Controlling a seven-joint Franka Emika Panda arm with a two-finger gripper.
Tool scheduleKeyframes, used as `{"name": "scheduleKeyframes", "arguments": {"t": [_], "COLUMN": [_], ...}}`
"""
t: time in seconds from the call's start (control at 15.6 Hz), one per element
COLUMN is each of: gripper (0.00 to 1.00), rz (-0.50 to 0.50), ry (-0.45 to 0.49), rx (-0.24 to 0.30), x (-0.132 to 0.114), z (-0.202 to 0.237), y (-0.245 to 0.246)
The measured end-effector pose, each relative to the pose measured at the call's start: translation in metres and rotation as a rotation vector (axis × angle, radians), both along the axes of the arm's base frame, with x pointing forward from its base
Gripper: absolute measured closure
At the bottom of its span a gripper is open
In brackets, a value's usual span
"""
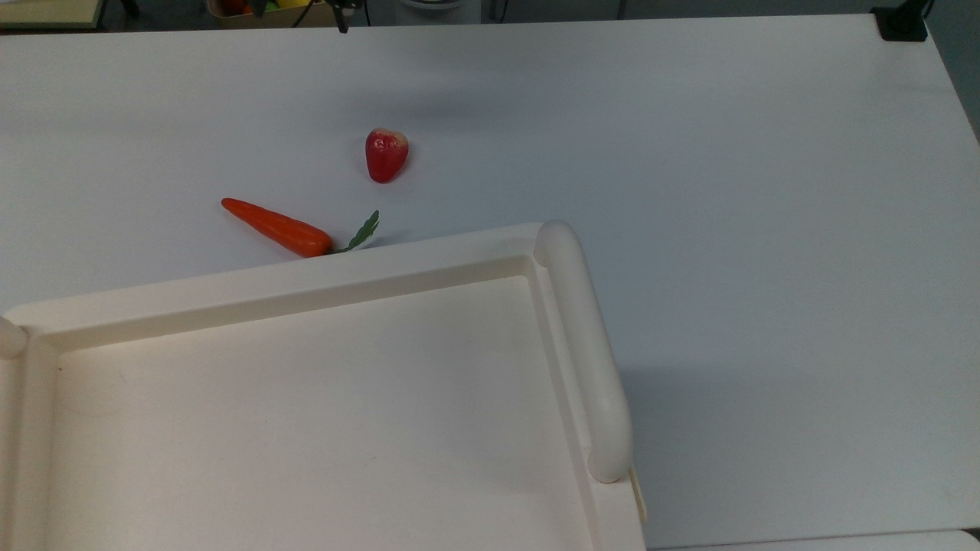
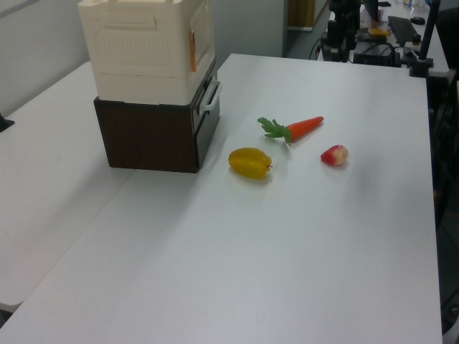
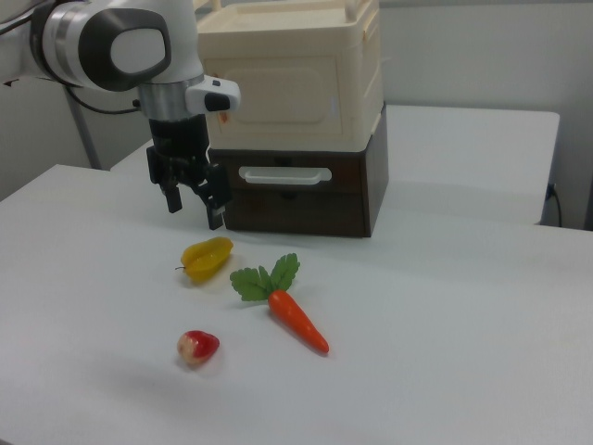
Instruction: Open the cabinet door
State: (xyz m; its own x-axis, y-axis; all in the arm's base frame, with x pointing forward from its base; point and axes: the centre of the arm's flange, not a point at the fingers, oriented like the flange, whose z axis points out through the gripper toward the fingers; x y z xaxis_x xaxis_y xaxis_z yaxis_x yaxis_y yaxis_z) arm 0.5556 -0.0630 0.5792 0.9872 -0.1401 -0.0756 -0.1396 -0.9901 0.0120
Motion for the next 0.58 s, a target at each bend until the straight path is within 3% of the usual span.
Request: {"name": "scheduleKeyframes", "arguments": {"t": [0.26, 0.58], "gripper": [0.00, 0.00], "rz": [0.037, 0.094], "ry": [-0.092, -0.340], "rx": [0.002, 0.019], "x": [0.021, 0.063], "z": [-0.004, -0.004], "y": [0.014, 0.058]}}
